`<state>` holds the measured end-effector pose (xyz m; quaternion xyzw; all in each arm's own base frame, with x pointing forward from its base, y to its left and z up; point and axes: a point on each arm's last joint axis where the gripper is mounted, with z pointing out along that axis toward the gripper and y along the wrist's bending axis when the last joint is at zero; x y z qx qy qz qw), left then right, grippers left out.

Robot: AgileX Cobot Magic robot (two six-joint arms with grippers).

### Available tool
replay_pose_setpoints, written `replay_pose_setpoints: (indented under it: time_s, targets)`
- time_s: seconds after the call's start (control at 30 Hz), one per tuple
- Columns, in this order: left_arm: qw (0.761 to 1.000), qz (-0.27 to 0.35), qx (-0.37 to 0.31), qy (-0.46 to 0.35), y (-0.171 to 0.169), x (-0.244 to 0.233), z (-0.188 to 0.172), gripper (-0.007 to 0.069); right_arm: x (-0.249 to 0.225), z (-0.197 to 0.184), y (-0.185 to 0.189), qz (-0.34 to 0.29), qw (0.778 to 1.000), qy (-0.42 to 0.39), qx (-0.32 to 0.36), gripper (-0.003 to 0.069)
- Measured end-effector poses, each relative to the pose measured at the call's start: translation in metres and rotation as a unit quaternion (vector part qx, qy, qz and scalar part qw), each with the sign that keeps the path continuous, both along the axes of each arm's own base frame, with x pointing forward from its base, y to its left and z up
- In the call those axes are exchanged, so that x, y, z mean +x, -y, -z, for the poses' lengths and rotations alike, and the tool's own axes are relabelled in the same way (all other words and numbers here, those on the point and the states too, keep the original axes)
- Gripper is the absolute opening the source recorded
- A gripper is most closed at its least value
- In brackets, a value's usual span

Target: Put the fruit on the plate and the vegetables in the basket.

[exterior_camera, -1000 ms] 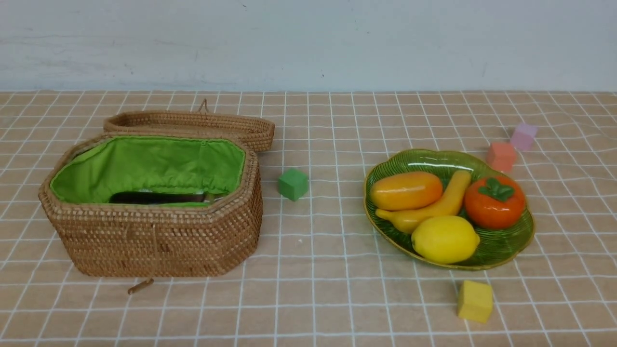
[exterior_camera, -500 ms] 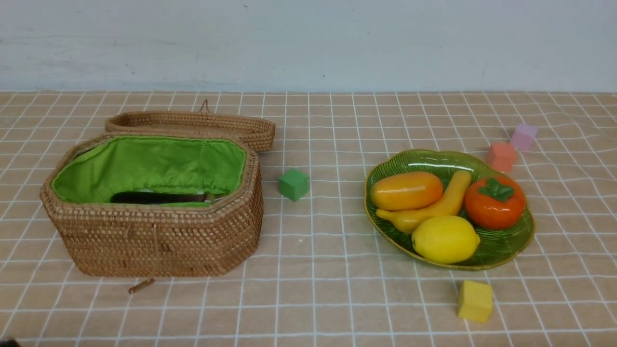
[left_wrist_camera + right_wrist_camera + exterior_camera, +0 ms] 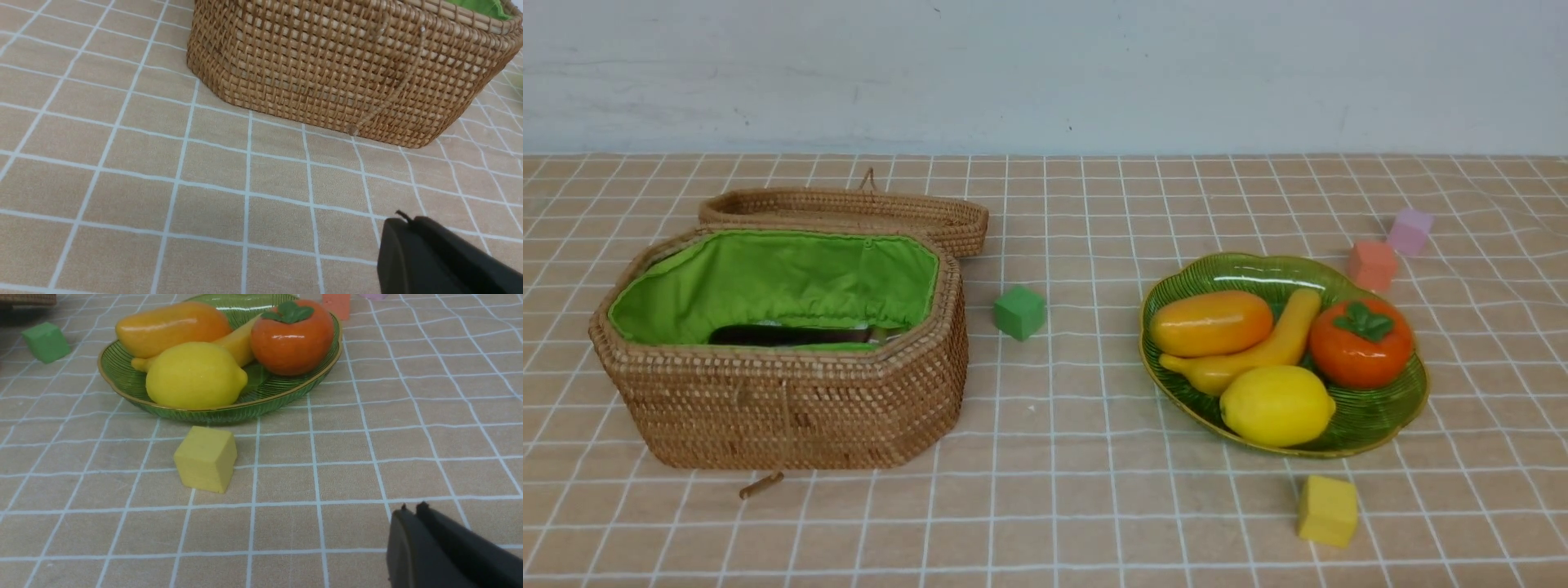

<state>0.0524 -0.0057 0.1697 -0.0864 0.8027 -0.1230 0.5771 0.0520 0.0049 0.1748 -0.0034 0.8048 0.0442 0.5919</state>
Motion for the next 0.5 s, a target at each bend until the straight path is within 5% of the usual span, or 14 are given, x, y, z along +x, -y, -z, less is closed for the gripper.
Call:
replay_pose_setpoints:
  time_s: [0.5]
  targets:
    - [1.0, 0.0, 0.0, 0.0, 0.0, 0.0, 0.0, -0.0013, 0.0, 0.0, 0.0, 0.0, 1.0, 0.0, 0.0, 0.0037]
